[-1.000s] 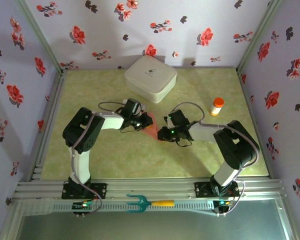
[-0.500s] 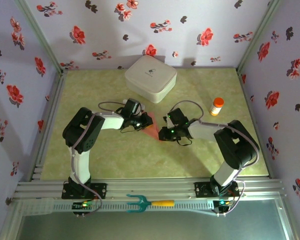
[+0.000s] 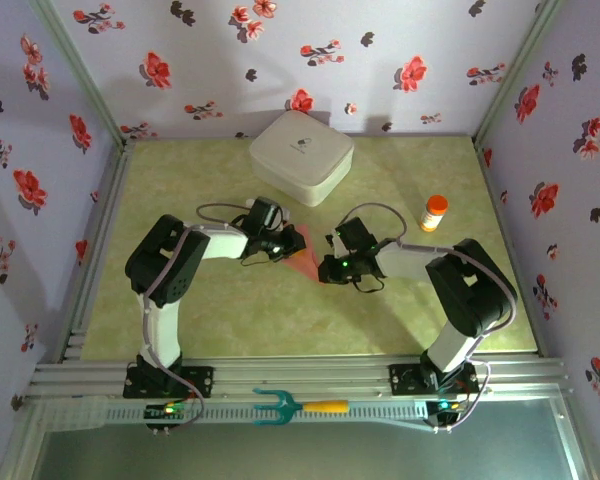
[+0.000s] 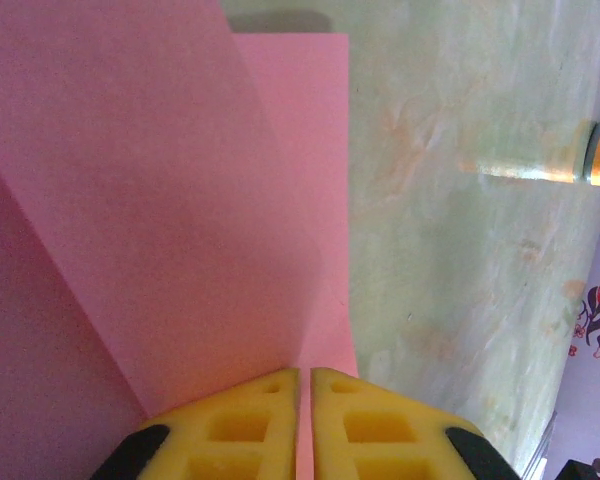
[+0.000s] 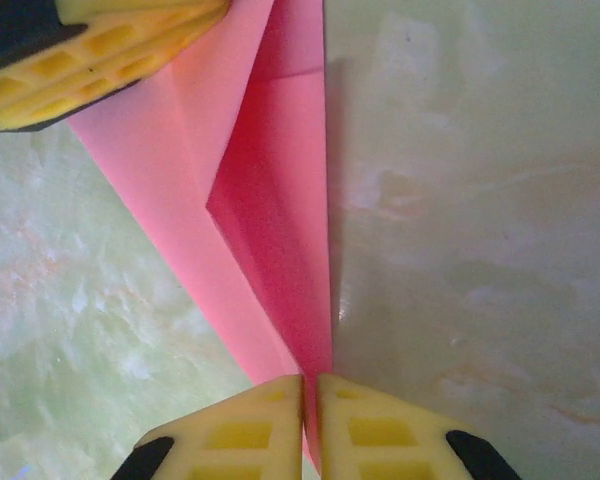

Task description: Fold a paper plane with a square sheet of paper (pick it up from the middle)

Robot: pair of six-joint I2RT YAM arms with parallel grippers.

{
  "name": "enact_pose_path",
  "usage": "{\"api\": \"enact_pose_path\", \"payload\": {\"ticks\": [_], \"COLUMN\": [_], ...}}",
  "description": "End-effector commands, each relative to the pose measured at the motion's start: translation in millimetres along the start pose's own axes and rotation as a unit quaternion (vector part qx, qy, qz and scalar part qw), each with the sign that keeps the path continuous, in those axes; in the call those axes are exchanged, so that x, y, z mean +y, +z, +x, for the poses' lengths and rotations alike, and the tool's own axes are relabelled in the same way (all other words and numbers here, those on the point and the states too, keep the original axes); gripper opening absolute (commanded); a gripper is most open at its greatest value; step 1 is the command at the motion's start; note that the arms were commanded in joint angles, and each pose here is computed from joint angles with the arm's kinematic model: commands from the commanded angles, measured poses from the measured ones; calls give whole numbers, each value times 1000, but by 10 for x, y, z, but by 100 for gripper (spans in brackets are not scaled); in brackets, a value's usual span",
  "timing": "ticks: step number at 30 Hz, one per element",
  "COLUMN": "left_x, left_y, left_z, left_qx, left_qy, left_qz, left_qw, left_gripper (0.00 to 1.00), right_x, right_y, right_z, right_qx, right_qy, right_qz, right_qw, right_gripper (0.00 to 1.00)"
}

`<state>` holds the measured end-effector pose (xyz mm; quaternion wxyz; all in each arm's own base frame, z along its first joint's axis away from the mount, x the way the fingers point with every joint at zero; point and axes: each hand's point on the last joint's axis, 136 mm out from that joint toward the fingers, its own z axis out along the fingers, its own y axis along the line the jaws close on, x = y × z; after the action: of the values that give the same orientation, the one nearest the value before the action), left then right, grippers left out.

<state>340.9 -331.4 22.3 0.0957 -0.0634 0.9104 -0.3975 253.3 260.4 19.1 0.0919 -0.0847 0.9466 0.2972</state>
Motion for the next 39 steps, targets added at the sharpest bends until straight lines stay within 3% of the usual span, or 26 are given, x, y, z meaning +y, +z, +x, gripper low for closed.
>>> {"api": "enact_pose_path", "payload": {"ticks": [1, 4, 11, 17, 26, 39], "left_x": [195, 202, 209, 204, 191, 167], "left_y": [84, 88, 86, 85, 92, 84], "left_z": [108, 110, 116, 116, 113, 98], "left_qx": [18, 18, 18, 17, 18, 18], "left_qy": [-10, -10, -10, -9, -9, -6], "left_qz": [-28, -29, -29, -28, -26, -23], "left_qw": [999, 999, 999, 999, 999, 1000], "left_gripper": [12, 12, 12, 12, 12, 12], "right_x": [-52, -10, 157, 208, 156, -4], "right_y": [0, -37, -289, -168, 63, 207], "right_z": [140, 124, -145, -293, -416, -171], "right_qx": [18, 14, -28, -26, -16, 1], "right_qy": [13, 13, -3, -1, 5, 51], "right_qz": [-1, -7, -3, -10, -3, -25], "right_qw": [1000, 1000, 1000, 1000, 1000, 998], "right_gripper": [16, 17, 27, 29, 29, 14]}}
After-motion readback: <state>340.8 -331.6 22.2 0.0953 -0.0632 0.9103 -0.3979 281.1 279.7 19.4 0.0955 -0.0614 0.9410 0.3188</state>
